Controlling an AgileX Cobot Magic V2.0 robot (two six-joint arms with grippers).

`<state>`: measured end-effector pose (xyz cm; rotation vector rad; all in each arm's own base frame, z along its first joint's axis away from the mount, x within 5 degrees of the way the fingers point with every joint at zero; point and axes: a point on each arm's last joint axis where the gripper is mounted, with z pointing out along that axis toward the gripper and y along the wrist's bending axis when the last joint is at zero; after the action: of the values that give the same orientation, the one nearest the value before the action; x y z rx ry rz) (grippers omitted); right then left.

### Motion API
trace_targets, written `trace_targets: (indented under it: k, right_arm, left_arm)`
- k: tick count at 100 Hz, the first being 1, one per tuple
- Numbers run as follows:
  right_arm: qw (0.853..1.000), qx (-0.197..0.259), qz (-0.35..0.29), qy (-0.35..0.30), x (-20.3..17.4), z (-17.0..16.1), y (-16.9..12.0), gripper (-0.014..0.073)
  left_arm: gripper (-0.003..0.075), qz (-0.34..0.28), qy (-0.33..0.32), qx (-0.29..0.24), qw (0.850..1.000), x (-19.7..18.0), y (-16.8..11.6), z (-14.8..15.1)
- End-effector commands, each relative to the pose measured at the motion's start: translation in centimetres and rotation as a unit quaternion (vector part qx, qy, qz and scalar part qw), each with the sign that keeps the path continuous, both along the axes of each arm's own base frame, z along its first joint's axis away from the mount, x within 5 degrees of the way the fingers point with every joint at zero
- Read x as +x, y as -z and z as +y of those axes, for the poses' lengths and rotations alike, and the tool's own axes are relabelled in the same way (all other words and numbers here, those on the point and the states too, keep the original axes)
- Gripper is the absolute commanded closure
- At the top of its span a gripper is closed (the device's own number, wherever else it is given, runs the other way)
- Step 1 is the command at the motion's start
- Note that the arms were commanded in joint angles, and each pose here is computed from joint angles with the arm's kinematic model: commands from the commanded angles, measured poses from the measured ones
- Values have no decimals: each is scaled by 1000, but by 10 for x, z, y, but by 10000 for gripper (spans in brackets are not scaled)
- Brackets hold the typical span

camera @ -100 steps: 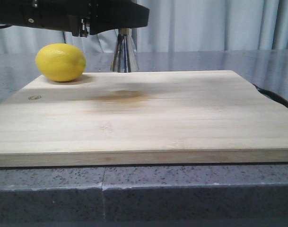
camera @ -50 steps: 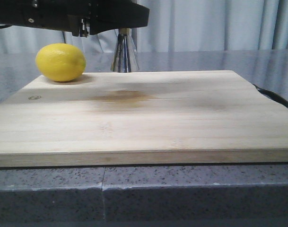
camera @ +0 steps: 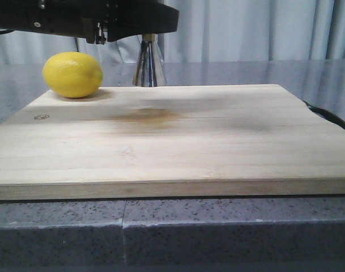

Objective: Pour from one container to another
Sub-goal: 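Lift the beaker with the right gripper and tilt it over the jigger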

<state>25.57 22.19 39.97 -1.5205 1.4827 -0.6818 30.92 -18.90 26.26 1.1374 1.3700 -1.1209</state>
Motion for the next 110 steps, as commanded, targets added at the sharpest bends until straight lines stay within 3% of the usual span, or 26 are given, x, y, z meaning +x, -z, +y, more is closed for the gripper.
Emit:
trace_targets:
  k: [1,110]
  right_arm:
    - [998,2,-62,-20,-5,-6,-29,335]
    - [988,-94,-105,-60,-4,-7,-32,335]
  left_arm:
    - [479,-26,22,-76,996,-10,-38,-1]
    - [479,-26,22,-76,996,-10,-38,-1]
